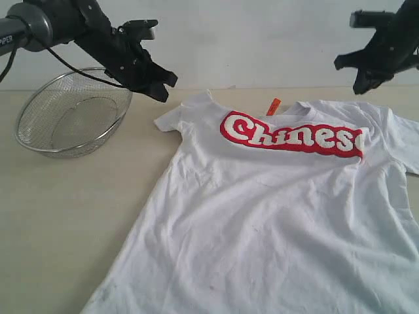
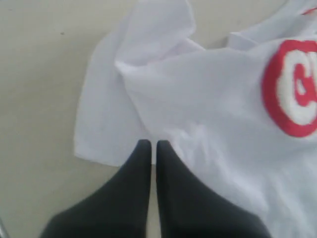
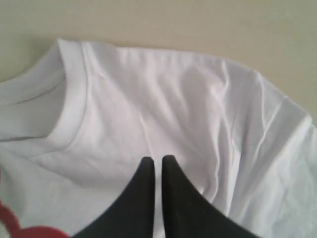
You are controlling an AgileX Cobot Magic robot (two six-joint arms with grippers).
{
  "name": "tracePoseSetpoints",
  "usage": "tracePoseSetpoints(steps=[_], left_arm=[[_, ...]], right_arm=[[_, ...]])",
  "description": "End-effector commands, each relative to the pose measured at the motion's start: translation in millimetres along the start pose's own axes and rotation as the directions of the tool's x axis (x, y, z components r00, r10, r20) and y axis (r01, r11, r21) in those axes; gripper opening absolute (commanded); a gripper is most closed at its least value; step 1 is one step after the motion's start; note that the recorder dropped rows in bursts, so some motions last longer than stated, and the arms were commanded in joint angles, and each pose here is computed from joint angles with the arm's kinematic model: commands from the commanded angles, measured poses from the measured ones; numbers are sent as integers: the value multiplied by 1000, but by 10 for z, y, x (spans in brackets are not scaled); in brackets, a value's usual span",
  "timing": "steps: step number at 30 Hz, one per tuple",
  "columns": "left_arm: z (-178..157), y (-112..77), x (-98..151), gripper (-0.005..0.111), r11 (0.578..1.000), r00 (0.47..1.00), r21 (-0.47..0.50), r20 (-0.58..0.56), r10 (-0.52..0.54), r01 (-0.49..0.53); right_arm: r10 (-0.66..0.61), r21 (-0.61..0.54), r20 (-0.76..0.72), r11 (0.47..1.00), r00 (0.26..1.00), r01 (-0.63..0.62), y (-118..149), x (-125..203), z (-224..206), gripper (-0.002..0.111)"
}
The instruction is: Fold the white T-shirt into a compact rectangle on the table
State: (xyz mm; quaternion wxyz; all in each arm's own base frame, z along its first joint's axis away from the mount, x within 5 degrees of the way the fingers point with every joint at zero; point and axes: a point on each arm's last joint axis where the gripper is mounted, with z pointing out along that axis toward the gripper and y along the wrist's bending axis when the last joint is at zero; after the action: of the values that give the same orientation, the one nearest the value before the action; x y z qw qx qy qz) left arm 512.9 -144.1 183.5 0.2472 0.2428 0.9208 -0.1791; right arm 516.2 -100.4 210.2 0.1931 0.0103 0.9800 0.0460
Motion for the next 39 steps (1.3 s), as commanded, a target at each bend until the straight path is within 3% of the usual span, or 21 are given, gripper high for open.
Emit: tracePoseSetpoints(steps=[1,6,11,20,25,34,39], left_arm=[[-99,-258,57,4,992,997,122,-63,46,-38],[164,-505,367,4,982,979,178,-179,99,-67],[440,-683,510,4,987,984,128,-140,111,-93],[681,-670,740,4,993,971,109,-229,67,-43],[731,-619,894,4,995,952,75,-295,78,-59],[794,-641,1262,4,994,898,112,-436,52,-3],[700,-680,1397,4,994,888,108,-458,34,17]], right_arm=[[-3,-18,-29,1000,1000,2,149,97,-249,0],[-43,-35,-155,999,987,37,337,434,-293,0],[-74,-73,-260,996,963,57,592,799,-236,0],[-130,-94,-328,990,936,105,962,1229,179,0],[-129,-95,-351,990,927,102,968,1335,244,0],[-127,-98,-398,991,909,96,953,1530,351,0],[-171,-147,-303,980,937,132,1024,1451,280,0]])
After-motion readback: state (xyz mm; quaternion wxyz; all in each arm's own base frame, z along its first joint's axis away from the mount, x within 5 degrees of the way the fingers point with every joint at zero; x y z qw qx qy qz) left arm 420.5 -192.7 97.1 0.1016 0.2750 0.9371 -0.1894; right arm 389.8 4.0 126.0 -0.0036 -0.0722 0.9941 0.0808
